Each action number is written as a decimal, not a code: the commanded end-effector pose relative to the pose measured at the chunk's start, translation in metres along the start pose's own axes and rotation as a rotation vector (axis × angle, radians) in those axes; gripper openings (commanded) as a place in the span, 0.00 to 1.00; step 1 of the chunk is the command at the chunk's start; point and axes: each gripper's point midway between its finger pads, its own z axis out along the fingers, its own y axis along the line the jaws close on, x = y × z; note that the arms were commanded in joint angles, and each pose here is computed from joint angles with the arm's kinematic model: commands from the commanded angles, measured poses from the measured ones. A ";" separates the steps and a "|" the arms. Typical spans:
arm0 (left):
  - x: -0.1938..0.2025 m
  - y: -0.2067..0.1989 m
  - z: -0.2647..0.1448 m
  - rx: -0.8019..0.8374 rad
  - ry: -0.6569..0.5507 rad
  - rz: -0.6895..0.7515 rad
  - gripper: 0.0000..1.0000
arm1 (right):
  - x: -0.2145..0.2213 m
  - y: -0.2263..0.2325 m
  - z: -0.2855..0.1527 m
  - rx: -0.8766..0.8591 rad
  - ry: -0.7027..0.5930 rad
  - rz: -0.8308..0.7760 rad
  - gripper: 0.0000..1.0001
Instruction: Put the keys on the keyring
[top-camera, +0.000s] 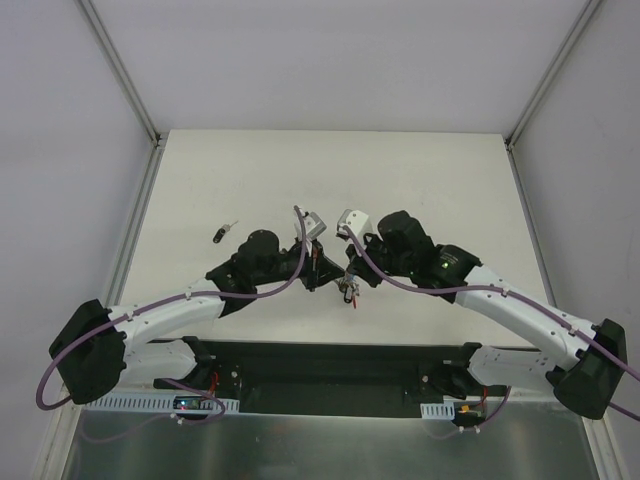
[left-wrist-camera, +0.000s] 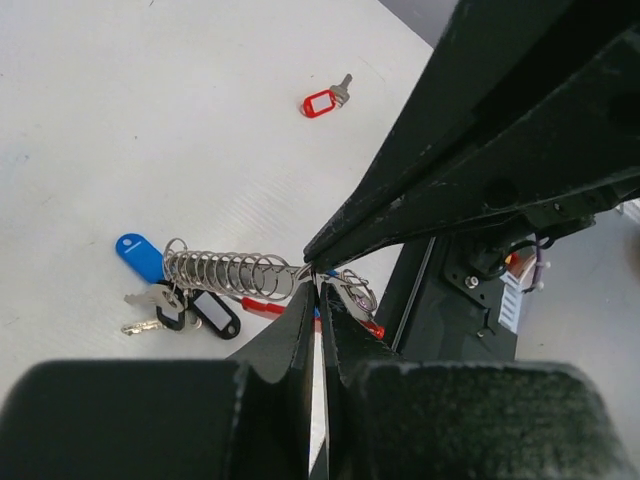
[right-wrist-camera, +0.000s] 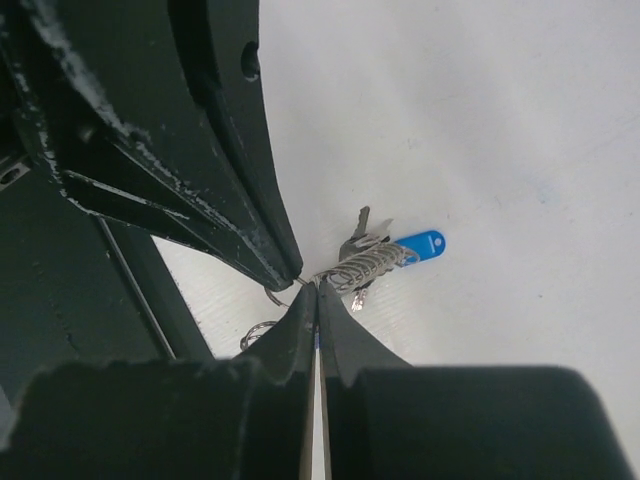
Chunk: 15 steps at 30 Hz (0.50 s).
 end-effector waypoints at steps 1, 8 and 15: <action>0.006 -0.042 0.000 0.154 0.025 0.173 0.00 | -0.039 -0.015 -0.006 0.045 -0.103 0.044 0.01; 0.024 -0.055 -0.001 0.176 0.073 0.307 0.00 | -0.039 -0.022 -0.007 0.019 -0.107 0.141 0.01; 0.032 -0.066 -0.005 0.227 0.081 0.375 0.24 | -0.037 -0.025 -0.008 0.001 -0.110 0.153 0.01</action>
